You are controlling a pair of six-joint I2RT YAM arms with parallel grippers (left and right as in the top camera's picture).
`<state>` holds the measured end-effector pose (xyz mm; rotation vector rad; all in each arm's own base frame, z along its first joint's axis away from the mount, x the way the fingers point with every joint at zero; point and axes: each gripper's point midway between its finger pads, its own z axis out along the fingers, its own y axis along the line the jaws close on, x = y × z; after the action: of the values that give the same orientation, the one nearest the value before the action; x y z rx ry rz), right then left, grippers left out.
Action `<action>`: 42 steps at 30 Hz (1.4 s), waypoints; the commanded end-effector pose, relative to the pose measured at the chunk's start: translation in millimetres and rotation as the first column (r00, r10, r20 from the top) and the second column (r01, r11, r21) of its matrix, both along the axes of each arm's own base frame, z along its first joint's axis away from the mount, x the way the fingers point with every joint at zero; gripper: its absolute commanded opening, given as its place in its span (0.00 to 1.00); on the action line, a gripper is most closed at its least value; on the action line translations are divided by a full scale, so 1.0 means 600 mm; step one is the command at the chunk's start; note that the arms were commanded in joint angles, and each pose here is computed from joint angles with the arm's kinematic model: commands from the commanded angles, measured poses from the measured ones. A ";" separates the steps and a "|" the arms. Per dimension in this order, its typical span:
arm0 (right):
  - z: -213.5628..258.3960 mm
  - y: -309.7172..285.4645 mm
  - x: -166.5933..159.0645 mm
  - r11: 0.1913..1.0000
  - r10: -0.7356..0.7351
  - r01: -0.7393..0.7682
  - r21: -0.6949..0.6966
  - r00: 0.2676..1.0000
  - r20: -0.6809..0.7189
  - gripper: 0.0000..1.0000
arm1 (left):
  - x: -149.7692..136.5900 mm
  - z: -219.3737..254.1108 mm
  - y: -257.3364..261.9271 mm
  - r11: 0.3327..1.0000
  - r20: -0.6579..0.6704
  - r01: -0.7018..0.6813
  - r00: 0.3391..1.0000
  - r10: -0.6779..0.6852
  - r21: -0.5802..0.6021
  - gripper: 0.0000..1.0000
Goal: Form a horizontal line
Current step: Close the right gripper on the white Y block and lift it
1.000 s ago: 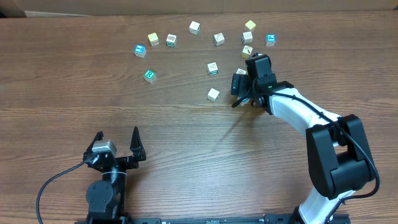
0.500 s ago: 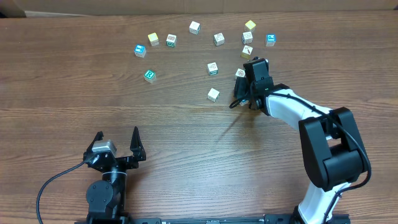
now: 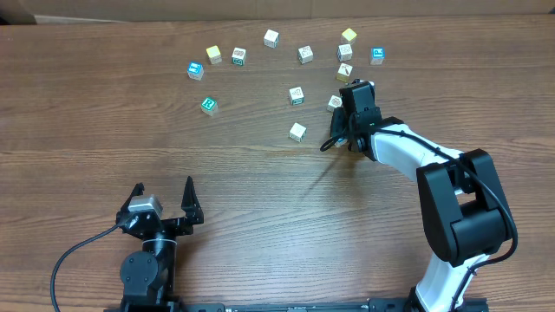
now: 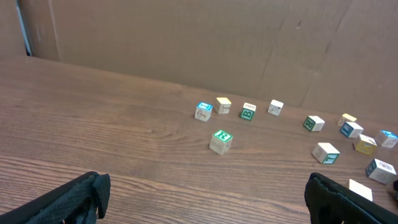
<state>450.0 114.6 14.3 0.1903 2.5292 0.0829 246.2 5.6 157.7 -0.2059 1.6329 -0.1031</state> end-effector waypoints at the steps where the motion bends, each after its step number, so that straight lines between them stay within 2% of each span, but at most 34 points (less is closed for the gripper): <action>1: 0.003 -0.023 0.007 0.998 -0.035 0.036 -0.052 0.999 0.027 0.39 | 0.000 0.001 0.000 1.000 0.006 0.004 1.000 -0.004 0.021 1.00; 13: -0.007 -0.031 -0.006 0.964 0.162 -0.166 -0.207 0.986 -0.038 0.41 | 0.000 0.001 0.000 1.000 0.006 0.004 1.000 -0.004 0.021 0.99; 20: -0.018 -0.064 -0.017 0.969 0.132 -0.147 -0.197 0.987 -0.089 0.42 | 0.000 0.001 0.000 1.000 0.006 0.003 1.000 -0.004 0.021 1.00; 23: -0.022 -0.055 -0.019 0.979 0.162 -0.174 -0.111 0.981 -0.102 0.58 | 0.000 0.001 0.000 1.000 0.006 0.004 1.000 -0.004 0.021 1.00; 27: -0.023 -0.058 -0.019 0.982 0.164 -0.173 -0.079 0.981 -0.102 0.69 | 0.000 0.001 0.000 1.000 0.006 0.004 1.000 -0.004 0.021 1.00; 29: -0.022 -0.062 -0.016 0.983 0.157 -0.164 -0.078 0.983 -0.098 0.85 | 0.000 0.001 0.000 1.000 0.006 0.004 1.000 -0.004 0.021 1.00; 32: -0.020 -0.065 -0.012 0.985 0.148 -0.155 -0.074 0.985 -0.088 0.86 | 0.000 0.001 0.000 1.000 0.006 0.004 1.000 -0.004 0.021 1.00; 33: -0.020 -0.065 -0.012 0.988 0.133 -0.139 -0.066 0.987 -0.087 0.80 | 0.000 0.001 0.000 1.000 0.006 0.004 1.000 -0.004 0.021 1.00; 35: -0.021 -0.065 -0.014 0.994 0.095 -0.100 -0.042 0.991 -0.090 0.76 | 0.000 0.001 0.000 1.000 0.006 0.004 1.000 -0.004 0.021 1.00; 38: -0.025 -0.067 -0.021 1.000 0.006 -0.005 0.007 0.994 -0.112 0.60 | 0.000 0.001 0.000 1.000 0.006 0.004 1.000 -0.004 0.021 0.99; 42: -0.032 -0.069 -0.034 0.984 -0.143 0.157 0.080 0.977 -0.156 0.59 | 0.000 0.001 0.000 1.000 0.006 0.004 1.000 -0.004 0.021 1.00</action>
<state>439.2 73.1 2.6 0.2150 2.6329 0.0681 246.2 5.6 157.7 -0.2059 1.6329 -0.1031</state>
